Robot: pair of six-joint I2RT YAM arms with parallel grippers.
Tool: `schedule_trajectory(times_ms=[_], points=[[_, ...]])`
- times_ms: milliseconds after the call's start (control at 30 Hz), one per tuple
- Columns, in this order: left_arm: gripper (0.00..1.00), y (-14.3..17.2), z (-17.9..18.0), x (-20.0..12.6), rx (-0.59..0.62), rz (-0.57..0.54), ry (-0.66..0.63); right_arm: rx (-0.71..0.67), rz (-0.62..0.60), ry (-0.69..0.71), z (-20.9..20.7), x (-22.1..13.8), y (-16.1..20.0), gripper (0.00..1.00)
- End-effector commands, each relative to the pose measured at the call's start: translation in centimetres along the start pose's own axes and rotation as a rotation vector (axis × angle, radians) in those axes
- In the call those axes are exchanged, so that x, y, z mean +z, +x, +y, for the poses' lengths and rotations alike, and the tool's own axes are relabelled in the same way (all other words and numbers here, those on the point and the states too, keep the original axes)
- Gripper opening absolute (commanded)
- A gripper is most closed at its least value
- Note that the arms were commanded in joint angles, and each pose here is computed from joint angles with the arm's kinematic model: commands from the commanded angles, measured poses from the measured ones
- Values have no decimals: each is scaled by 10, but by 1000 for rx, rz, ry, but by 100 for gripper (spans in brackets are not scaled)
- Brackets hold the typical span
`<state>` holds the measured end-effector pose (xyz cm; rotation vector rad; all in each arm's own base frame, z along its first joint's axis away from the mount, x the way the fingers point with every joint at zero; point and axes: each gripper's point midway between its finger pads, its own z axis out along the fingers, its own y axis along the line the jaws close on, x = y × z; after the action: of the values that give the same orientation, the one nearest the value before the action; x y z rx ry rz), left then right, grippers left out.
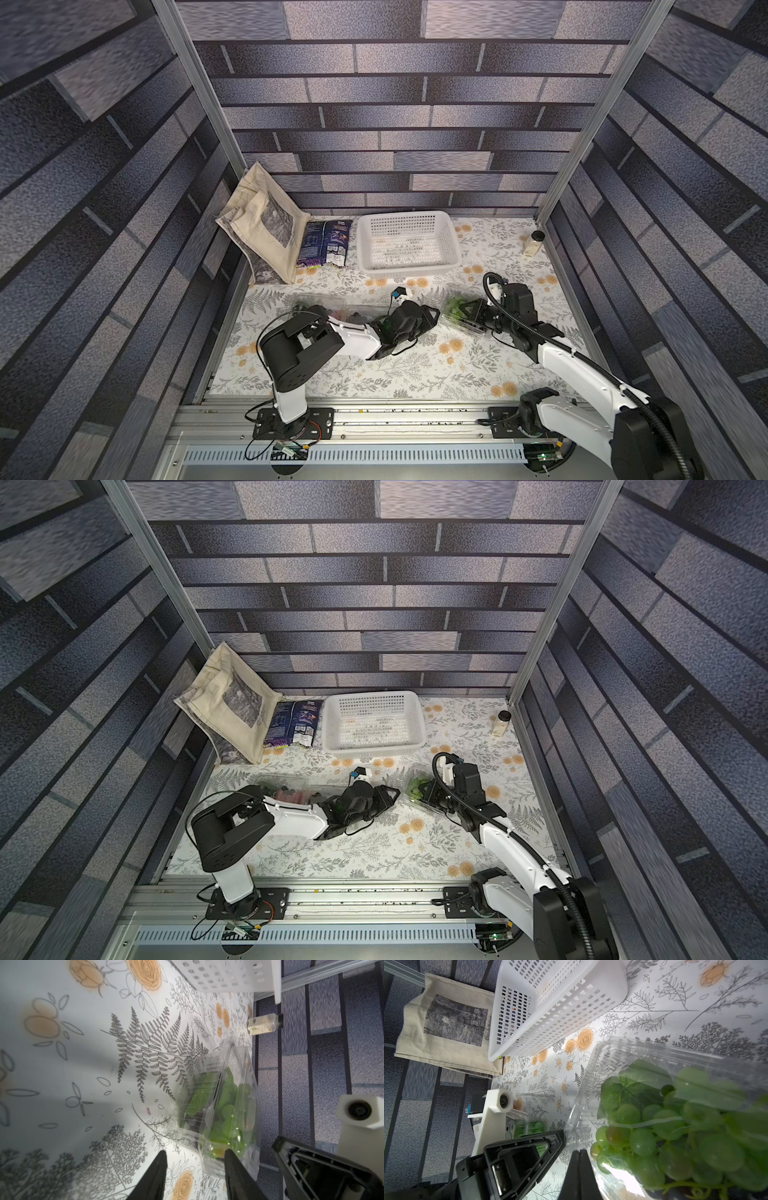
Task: Pack grapes into containers
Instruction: Close the packing box at the center of the board.
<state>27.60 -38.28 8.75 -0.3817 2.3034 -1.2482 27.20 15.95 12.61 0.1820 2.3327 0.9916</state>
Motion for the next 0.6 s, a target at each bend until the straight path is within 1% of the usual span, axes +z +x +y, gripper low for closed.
schedule_trajectory(times_ms=[0, 33, 133, 233, 300, 367, 433, 533, 567], points=[[53, -19, -32, -18, 120, -48, -7, -60, -36, -5, 18, -15, -16, 0], [56, -22, -37, -22, 143, -50, -15, -70, -38, -4, 21, -18, -17, 0], [58, -30, -53, -32, 198, -57, -18, -85, -41, -3, 25, -23, -19, 2], [61, -35, -63, -44, 221, -58, -11, -89, -39, 18, 24, -29, -18, 3], [64, -35, -61, -56, 232, -56, -28, -92, -36, 49, 19, -33, -16, 8], [66, -35, -53, -73, 246, -55, -64, -96, -33, 101, 10, -38, -12, 14], [67, -34, -39, -95, 260, -61, -126, -100, -34, 159, 0, -44, -9, 19], [68, -36, -12, -134, 286, -94, -240, -106, -36, 241, -13, -54, -6, 25], [69, -36, -3, -146, 288, -99, -279, -106, -42, 274, -19, -57, -5, 26]])
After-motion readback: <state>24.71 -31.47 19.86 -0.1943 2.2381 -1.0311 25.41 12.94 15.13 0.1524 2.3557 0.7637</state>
